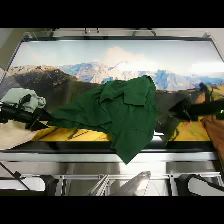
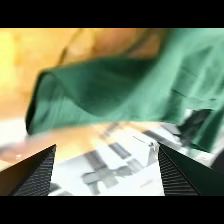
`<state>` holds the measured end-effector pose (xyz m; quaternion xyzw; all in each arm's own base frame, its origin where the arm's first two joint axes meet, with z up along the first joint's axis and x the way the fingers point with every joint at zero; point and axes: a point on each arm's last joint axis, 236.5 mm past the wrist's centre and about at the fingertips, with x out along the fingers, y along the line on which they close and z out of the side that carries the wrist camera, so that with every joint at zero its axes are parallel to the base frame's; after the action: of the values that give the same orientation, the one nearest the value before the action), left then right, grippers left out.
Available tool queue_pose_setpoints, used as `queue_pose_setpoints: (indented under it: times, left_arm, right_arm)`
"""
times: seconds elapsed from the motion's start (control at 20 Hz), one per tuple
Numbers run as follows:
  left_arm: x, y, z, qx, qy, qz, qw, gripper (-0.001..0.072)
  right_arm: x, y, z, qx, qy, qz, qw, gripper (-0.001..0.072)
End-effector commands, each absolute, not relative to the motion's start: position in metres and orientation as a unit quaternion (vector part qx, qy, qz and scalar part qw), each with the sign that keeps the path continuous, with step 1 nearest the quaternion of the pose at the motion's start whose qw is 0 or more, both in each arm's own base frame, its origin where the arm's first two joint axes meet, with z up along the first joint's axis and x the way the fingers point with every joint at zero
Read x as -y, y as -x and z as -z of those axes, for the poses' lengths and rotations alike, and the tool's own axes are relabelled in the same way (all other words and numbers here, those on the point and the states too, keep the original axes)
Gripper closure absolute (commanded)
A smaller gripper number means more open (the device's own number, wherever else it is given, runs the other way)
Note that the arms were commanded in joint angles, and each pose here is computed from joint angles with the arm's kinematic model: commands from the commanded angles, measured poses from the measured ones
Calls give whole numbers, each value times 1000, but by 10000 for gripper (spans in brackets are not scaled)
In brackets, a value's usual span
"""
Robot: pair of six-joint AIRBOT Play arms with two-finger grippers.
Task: Fold the shirts.
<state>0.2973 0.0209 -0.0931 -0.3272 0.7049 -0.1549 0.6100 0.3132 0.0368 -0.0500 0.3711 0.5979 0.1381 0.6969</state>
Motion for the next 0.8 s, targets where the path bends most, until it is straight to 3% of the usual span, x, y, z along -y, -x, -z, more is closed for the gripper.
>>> queue_pose_setpoints:
  times: [0.0,0.2,0.45,0.5,0.65,0.7,0.75]
  left_arm:
    - [-18,-300,112,-710,292,143,625,24]
    - [-17,-322,116,-693,259,137,659,24]
    - [-47,-330,82,-691,265,134,659,25]
    - [-57,-330,79,-688,272,125,661,25]
    - [-79,-328,78,-677,293,103,667,25]
    - [-83,-330,79,-673,294,97,672,25]
    - [-86,-332,80,-669,292,93,678,25]
  right_arm:
    - [-53,-266,92,-623,-381,-102,675,194]
    - [-85,-254,109,-636,-375,-111,665,194]
    - [-128,-269,120,-629,-373,-124,671,196]
    - [-135,-272,126,-628,-377,-121,670,224]
    - [-153,-275,134,-625,-396,-140,658,464]
    - [-157,-277,132,-620,-404,-150,655,630]
    - [-159,-279,130,-615,-408,-153,657,692]
